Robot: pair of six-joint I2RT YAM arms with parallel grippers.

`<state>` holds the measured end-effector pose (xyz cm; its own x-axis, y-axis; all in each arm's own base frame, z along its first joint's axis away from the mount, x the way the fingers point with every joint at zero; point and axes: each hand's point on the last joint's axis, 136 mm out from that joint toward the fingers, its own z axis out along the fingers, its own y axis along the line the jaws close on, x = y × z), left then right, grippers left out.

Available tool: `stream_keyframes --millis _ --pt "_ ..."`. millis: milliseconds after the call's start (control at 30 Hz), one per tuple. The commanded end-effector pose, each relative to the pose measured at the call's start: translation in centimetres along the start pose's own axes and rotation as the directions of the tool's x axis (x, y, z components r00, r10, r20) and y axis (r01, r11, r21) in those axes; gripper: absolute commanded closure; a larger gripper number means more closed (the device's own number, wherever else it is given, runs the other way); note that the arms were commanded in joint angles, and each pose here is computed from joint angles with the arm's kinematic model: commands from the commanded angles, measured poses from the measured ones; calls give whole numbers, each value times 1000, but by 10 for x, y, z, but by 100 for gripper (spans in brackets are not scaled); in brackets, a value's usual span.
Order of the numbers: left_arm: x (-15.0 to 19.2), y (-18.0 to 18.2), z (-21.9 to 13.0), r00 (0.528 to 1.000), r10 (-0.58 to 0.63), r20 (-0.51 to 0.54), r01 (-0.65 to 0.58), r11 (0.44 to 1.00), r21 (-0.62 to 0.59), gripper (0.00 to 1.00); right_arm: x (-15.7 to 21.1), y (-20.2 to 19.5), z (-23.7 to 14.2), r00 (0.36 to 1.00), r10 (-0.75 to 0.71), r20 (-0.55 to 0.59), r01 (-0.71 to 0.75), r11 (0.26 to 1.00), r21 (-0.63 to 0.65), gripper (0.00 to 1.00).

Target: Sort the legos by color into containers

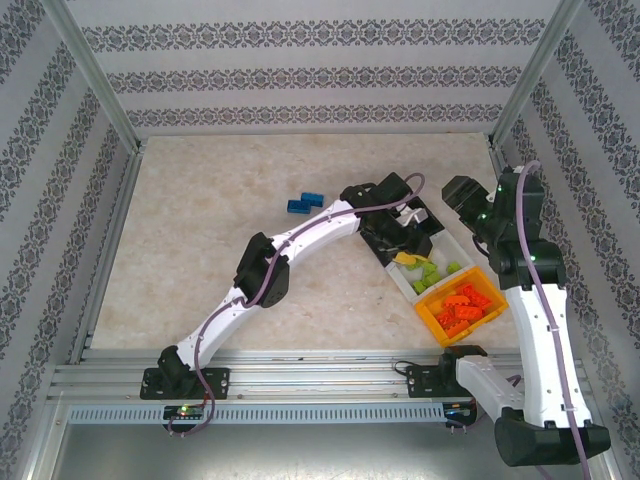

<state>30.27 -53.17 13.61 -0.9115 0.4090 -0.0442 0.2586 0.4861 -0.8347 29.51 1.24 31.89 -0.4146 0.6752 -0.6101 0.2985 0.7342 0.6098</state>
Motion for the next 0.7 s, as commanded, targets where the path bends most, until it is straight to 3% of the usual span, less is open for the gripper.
stream_keyframes --millis 0,200,667 --pt "-11 -18 -7 999 35 39 -36 999 37 39 -2 -1 1 1000 -24 9 24 1000 1 30" --pt "-19 -15 -16 998 28 61 -30 999 37 34 -7 -1 3 999 -34 7 34 999 4 30" --pt "-19 15 -63 993 12 114 2 992 -128 33 -10 8 32 998 53 -15 -53 997 -47 29"
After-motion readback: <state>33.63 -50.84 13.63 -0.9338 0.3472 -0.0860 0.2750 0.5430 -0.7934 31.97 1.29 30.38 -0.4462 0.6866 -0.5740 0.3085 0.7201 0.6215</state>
